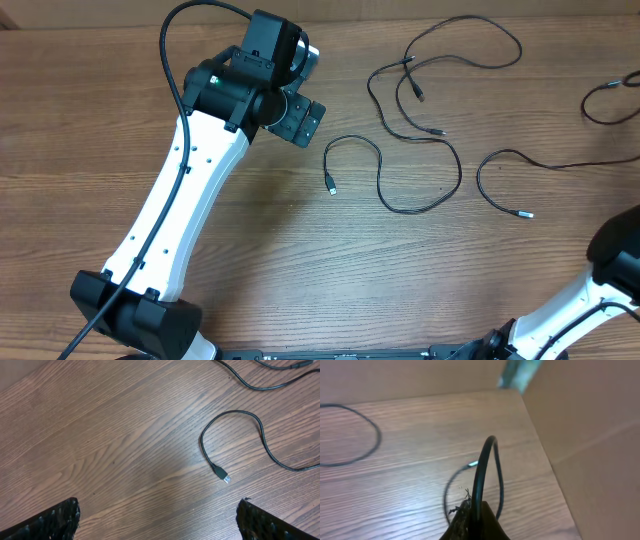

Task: Untangle cables

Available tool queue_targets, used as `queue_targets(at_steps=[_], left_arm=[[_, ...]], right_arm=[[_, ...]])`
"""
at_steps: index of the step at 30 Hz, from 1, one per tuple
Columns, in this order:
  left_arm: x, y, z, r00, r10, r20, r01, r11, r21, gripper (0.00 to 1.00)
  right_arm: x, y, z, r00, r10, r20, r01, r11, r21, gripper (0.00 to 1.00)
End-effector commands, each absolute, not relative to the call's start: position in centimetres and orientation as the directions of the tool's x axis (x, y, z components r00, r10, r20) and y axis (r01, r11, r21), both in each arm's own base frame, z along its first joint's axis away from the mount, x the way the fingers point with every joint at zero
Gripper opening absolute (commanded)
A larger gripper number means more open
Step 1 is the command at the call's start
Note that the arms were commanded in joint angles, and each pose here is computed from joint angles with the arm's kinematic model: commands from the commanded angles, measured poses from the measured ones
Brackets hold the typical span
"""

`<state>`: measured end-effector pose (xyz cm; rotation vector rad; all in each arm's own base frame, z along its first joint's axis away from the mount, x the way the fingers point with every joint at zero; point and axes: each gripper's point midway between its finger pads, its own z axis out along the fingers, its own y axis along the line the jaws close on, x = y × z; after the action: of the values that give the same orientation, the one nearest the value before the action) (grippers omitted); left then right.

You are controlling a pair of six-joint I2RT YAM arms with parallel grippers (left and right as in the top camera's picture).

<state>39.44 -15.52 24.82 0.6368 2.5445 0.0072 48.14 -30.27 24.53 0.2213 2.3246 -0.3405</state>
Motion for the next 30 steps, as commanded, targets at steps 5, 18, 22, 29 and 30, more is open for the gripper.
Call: queue_targets(at_steps=[5,18,22,29,30], left_arm=[[39.6,-15.5,24.6,-0.767,0.425,-0.480,0.428,0.897,0.111,1.00],[39.6,-15.5,24.6,-0.767,0.425,-0.480,0.428,0.897,0.111,1.00],[39.6,-15.5,24.6,-0.767,0.425,-0.480,0.428,0.897,0.111,1.00],[39.6,-15.5,24.6,-0.767,0.425,-0.480,0.428,0.897,0.111,1.00],[39.5,-15.5,24.6,-0.767,0.425,-0.480,0.428,0.897,0.110,0.99]], right_arm=[[45.6,-35.3,23.3,-0.670,0.143,-0.728,0.335,0.934,-0.125,0.04],[41.6,-39.7,23.7,-0.608,0.219,-0.763,0.375,0.927,-0.033,0.78],[41.5,-39.7,23.7,-0.606,0.221,-0.764,0.373,0.928,-0.028,1.00],[42.6,-37.9,24.0,-0.585,0.213,-0.782,0.294,0.955,0.040,1.00],[42.9,-37.3,24.1,-0.581,0.212,-0.786,0.271,0.961,0.059,1.00]])
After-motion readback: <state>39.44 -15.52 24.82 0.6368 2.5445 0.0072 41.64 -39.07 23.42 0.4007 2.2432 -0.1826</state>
